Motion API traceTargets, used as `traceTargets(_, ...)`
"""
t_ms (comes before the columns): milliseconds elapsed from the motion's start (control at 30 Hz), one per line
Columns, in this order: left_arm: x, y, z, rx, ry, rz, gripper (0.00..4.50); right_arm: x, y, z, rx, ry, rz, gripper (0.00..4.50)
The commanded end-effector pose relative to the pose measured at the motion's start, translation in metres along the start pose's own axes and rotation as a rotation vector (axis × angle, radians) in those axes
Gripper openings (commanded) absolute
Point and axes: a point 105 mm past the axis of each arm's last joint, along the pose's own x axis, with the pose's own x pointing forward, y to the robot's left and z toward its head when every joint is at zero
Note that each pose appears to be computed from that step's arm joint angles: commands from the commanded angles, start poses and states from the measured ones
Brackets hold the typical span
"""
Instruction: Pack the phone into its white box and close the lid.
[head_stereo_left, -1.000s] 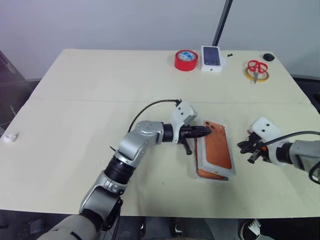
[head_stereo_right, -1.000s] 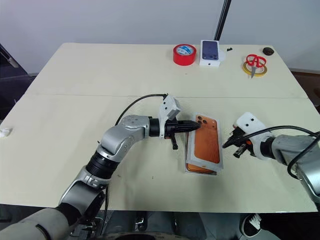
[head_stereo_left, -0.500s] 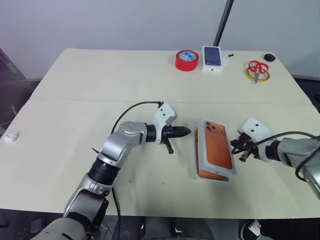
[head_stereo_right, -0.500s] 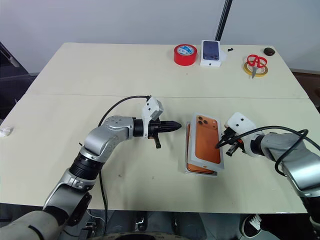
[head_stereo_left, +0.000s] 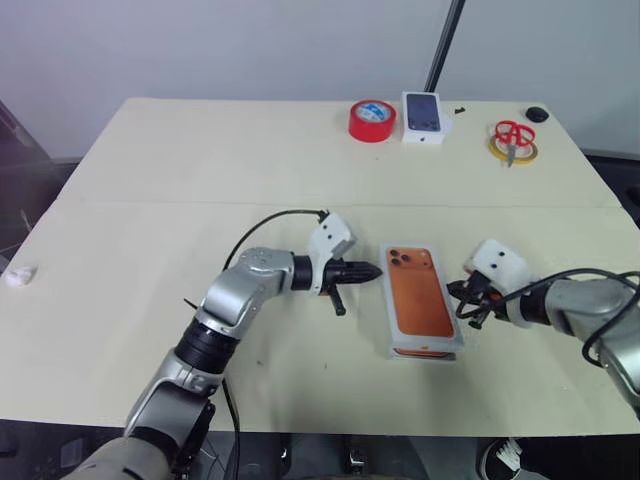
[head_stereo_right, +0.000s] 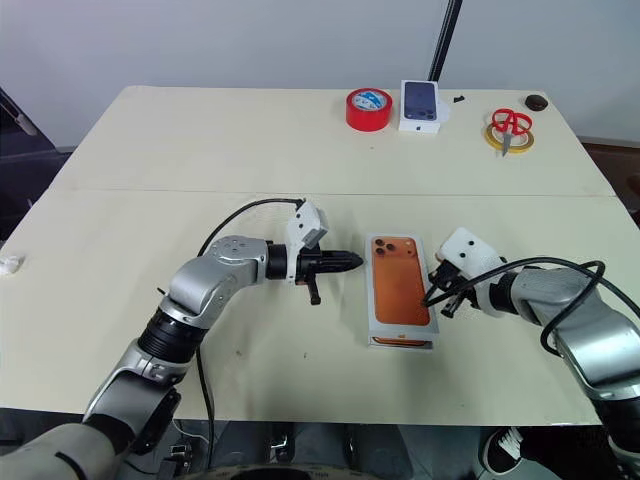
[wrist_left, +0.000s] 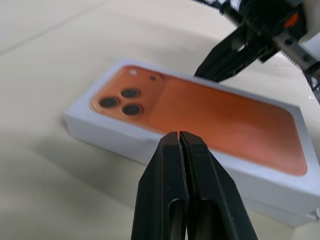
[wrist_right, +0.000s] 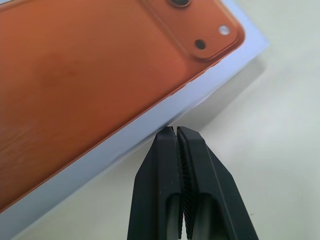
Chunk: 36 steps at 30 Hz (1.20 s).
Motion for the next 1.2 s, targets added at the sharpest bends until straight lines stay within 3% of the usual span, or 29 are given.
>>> traceTargets(33, 0.000, 0.001, 0.005, 0.021, -0.018, 0.010, 0.04, -0.009, 0.004, 0.011, -0.058, -0.028, 0.004, 0.11)
traceTargets(267, -0.002, 0.051, 0.001, -0.038, -0.006, 0.235, 0.04, -0.010, -0.003, 0.009, -0.054, -0.021, -0.033, 0.11)
traceTargets(500, 0.014, 0.073, 0.008, -0.045, -0.006, 0.283, 0.04, -0.006, -0.009, 0.006, -0.042, -0.016, -0.062, 0.11)
traceTargets(867, 0.048, 0.069, 0.012, -0.022, 0.006, 0.220, 0.04, -0.002, -0.005, 0.008, -0.033, -0.033, -0.066, 0.11)
traceTargets(1200, 0.041, 0.049, 0.028, -0.096, -0.110, 0.102, 0.04, 0.001, -0.002, 0.012, -0.021, -0.058, -0.052, 0.11)
